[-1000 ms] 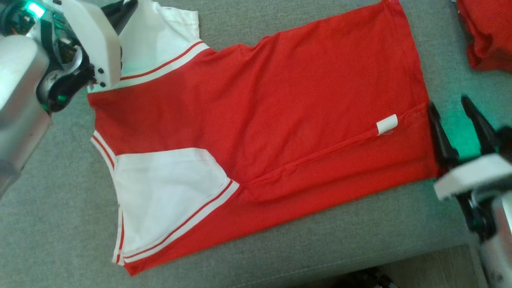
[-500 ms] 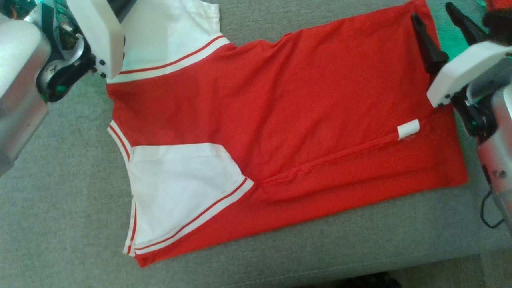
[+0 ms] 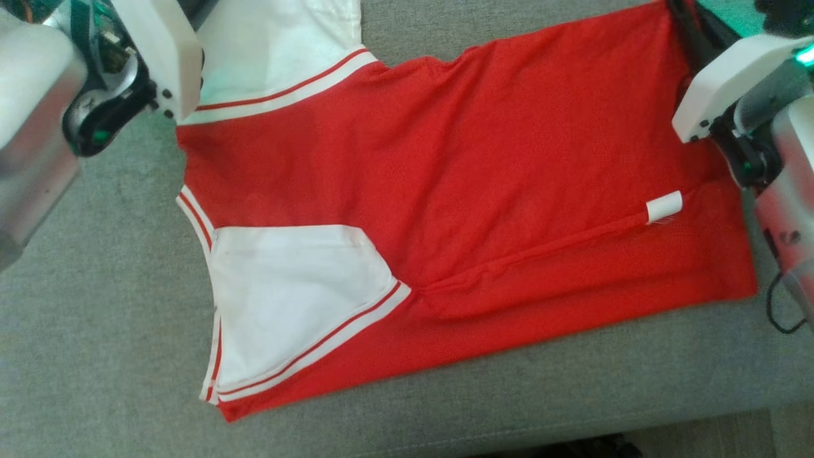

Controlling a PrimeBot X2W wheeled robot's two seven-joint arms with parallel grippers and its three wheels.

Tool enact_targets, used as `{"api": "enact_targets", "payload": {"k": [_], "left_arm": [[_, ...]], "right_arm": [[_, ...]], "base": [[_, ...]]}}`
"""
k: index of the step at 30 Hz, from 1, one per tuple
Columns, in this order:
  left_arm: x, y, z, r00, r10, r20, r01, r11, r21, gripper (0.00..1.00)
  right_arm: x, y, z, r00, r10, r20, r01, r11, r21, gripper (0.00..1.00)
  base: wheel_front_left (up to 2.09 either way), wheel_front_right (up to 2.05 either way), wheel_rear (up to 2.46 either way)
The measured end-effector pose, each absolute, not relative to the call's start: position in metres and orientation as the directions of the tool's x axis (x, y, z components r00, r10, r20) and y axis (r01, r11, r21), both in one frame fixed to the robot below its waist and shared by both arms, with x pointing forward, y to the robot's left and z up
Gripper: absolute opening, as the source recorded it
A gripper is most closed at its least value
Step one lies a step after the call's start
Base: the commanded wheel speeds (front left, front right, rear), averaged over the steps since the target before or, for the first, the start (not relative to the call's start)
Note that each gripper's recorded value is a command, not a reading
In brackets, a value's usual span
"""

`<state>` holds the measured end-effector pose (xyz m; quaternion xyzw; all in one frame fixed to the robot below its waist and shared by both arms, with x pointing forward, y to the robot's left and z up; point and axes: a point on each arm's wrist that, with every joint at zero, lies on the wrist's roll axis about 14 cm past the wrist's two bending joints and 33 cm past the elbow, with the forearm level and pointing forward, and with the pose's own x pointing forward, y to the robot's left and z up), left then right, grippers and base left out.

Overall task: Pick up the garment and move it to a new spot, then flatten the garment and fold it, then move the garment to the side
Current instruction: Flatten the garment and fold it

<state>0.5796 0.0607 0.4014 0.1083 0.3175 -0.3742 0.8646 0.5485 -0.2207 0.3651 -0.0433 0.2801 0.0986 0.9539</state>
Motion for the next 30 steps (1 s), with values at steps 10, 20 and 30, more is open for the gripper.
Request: {"api": "enact_targets", "payload": {"k": [10, 20, 30], "left_arm": [[0.592, 0.058, 0.420, 0.578, -0.609, -0.543, 0.725, 0.689, -0.001, 0.00], [0.618, 0.051, 0.515, 0.683, -0.681, -0.264, 0.725, 0.674, 0.138, 0.00], [0.538, 0.078, 0.470, 0.600, -0.683, -0.416, 0.774, 0.628, 0.086, 0.00]], "right_arm": [[0.565, -0.224, 0.379, 0.871, 0.158, -0.465, -0.199, 0.979, -0.040, 0.00], [0.587, -0.254, 0.436, 0.958, 0.096, -0.269, -0.104, 0.994, -0.017, 0.00], [0.542, -0.260, 0.411, 0.942, 0.102, -0.320, -0.105, 0.994, 0.008, 0.00]], "base": [[0.00, 0.00, 0.00], [0.00, 0.00, 0.00], [0.00, 0.00, 0.00]]}}
